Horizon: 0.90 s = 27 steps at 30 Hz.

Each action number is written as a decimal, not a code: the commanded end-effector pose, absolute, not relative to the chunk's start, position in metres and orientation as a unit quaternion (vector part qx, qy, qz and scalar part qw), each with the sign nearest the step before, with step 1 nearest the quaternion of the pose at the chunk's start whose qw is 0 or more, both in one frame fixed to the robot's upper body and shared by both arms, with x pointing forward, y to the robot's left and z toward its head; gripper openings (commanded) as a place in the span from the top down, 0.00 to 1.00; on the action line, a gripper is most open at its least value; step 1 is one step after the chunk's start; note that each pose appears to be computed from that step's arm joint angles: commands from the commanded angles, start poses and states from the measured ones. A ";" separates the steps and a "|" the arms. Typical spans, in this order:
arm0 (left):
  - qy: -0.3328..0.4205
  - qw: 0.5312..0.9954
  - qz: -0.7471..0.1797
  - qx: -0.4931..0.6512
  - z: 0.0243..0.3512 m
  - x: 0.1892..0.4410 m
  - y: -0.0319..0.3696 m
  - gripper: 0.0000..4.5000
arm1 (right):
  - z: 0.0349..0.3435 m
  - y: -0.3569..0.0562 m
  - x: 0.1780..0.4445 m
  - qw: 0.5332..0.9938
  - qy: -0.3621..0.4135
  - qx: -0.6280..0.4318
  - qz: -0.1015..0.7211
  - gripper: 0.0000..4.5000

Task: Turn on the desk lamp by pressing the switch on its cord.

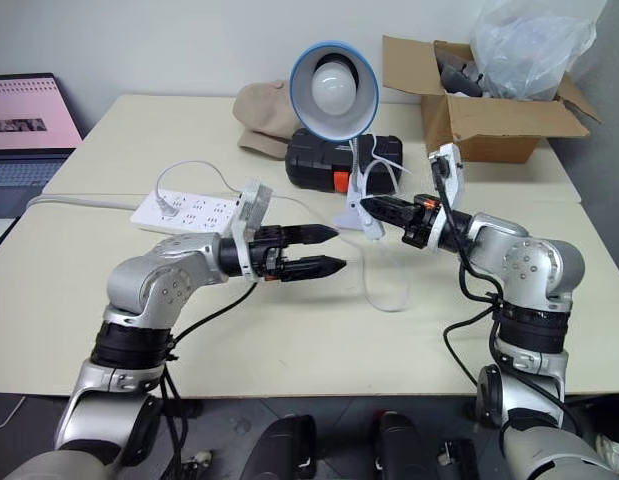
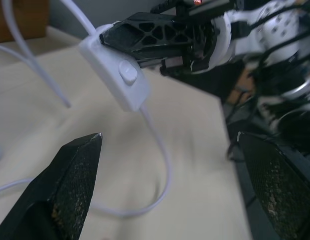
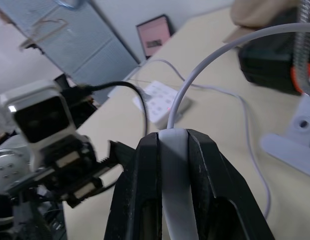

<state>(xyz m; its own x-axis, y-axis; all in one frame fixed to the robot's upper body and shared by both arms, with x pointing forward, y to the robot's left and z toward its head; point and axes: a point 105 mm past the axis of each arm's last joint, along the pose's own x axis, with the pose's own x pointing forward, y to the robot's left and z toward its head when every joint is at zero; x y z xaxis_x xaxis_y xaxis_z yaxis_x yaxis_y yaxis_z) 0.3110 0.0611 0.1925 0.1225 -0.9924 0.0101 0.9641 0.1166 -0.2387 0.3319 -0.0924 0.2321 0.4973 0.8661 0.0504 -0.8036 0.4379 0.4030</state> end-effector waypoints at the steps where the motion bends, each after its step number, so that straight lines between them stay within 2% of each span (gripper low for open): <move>1: 0.064 0.734 -0.662 -0.135 0.206 0.312 0.061 0.00 | 0.252 -0.088 0.311 0.819 0.046 0.184 0.541 0.91; 13: 0.050 0.706 -0.679 -0.193 0.224 0.304 0.053 0.00 | 0.253 -0.084 0.298 0.802 0.060 0.189 0.564 0.91; 27: 0.058 0.686 -0.700 -0.191 0.220 0.293 0.048 0.00 | 0.257 -0.076 0.289 0.780 0.068 0.187 0.593 0.91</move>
<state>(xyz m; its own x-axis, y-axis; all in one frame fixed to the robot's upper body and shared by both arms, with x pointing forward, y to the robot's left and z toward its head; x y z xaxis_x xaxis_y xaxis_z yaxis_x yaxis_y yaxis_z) 0.3003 0.0505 0.2104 0.0587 -0.9845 0.1652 0.9245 -0.0088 -0.3811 0.2953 -0.0786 0.2439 0.3218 0.9426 0.0892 -0.8717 0.2582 0.4166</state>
